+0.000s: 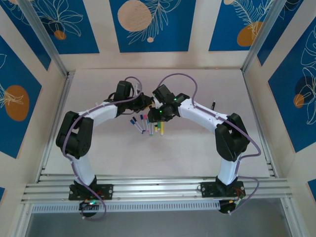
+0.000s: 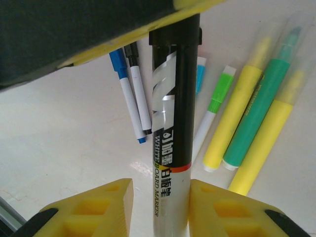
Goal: Open the pen caps
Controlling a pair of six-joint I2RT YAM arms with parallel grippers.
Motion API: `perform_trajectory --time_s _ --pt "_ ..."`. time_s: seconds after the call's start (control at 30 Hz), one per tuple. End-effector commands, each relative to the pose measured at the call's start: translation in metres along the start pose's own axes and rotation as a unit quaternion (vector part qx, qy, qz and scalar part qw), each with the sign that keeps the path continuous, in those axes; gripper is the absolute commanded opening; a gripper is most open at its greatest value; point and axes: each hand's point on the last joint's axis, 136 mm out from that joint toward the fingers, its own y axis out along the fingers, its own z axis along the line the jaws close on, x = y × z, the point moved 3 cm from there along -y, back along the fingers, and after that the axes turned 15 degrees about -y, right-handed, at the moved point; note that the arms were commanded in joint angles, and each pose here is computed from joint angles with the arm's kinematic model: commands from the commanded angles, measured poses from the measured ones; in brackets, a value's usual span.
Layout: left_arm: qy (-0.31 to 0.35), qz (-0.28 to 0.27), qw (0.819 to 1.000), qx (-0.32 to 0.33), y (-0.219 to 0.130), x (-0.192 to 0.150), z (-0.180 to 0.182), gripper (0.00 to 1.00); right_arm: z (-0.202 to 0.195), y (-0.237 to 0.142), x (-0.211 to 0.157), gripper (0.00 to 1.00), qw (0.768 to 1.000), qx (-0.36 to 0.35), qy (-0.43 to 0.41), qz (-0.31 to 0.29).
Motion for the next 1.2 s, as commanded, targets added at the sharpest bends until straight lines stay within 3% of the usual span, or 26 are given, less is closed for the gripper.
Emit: perform_trajectory --time_s 0.0,0.27,0.33,0.43,0.63,0.97,1.17 --pt "0.005 0.013 1.0 -0.015 0.004 -0.004 -0.007 0.0 0.008 0.003 0.002 0.32 1.0 0.024 -0.001 0.0" --pt "0.005 0.013 1.0 -0.011 0.003 -0.005 -0.006 0.0 0.005 0.013 0.0 0.3 1.0 0.022 0.005 0.014" --pt "0.004 0.013 1.0 -0.011 0.003 -0.005 -0.006 0.0 0.004 0.014 0.0 0.23 1.0 0.02 0.008 0.015" --pt "0.005 0.012 1.0 -0.001 0.003 -0.005 -0.003 0.0 0.002 0.012 -0.001 0.01 1.0 0.016 0.01 0.015" --pt "0.017 -0.008 0.999 0.032 -0.003 0.004 0.002 0.0 0.004 0.006 -0.014 0.0 0.999 0.024 0.013 0.021" --pt "0.028 -0.091 0.991 0.097 -0.025 0.071 -0.005 0.0 0.033 -0.017 -0.078 0.0 0.996 0.067 0.019 0.058" --pt "0.027 -0.118 0.986 0.119 -0.031 0.095 -0.008 0.0 0.045 -0.03 -0.11 0.0 0.994 0.073 0.029 0.073"
